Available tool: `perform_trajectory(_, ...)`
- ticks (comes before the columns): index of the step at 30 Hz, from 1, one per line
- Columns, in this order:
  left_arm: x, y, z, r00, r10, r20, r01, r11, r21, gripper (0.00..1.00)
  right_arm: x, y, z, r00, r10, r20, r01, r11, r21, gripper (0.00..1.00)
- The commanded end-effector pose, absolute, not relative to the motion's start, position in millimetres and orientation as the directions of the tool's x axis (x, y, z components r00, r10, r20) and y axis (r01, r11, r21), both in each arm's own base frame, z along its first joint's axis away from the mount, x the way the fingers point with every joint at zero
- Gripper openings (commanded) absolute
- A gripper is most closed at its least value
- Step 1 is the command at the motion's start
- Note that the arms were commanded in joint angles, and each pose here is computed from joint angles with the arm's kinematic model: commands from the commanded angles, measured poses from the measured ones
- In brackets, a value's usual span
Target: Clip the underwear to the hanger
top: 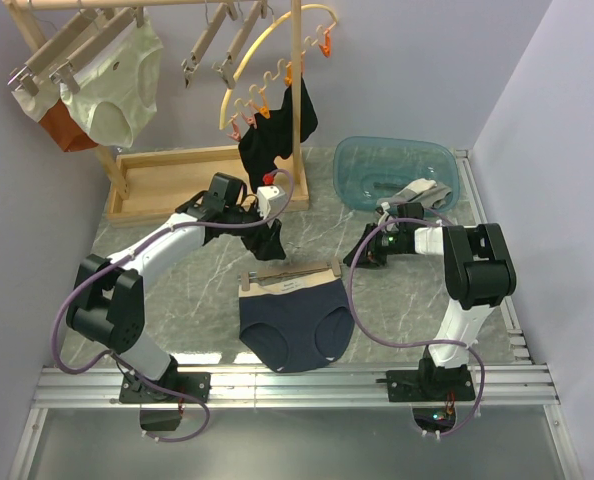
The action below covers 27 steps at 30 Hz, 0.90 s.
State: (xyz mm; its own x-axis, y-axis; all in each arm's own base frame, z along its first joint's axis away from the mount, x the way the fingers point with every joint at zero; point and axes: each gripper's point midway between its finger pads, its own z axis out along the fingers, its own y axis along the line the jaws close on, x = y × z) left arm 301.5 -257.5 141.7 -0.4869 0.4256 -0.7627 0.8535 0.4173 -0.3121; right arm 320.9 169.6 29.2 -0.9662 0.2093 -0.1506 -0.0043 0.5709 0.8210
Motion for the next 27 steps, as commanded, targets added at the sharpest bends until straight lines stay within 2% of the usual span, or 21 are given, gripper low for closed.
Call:
perform_trajectory(1, 314, -264, 165, -0.454, 0.395, -0.799, 0.863, 0.42, -0.282, 0.77, 323, 172, 37, -0.962, 0.21, -0.176, -0.035, 0.541, 0.84, 0.3)
perform_trajectory(6, 313, -265, 165, -0.461, 0.401, -0.791, 0.862, 0.413, -0.293, 0.77, 319, 174, 31, -0.968, 0.218, -0.125, 0.01, 0.53, 0.848, 0.31)
perform_trajectory(14, 313, -264, 164, -0.472, 0.391, -0.79, 0.855, 0.42, -0.304, 0.77, 322, 180, 30, -0.968, 0.215, -0.128, 0.001, 0.513, 0.858, 0.29)
perform_trajectory(18, 314, -261, 164, -0.493, 0.382, -0.782, 0.843, 0.431, -0.322, 0.77, 320, 184, 37, -0.969, 0.202, -0.14, -0.022, 0.494, 0.869, 0.1)
perform_trajectory(21, 316, -256, 166, -0.514, 0.356, -0.78, 0.828, 0.444, -0.343, 0.77, 318, 184, 48, -0.966, 0.186, -0.181, -0.068, 0.492, 0.868, 0.0)
perform_trajectory(27, 319, -252, 179, -0.577, 0.291, -0.763, 0.795, 0.414, -0.443, 0.77, 318, 196, 83, -0.953, 0.15, -0.265, -0.172, 0.451, 0.876, 0.0)
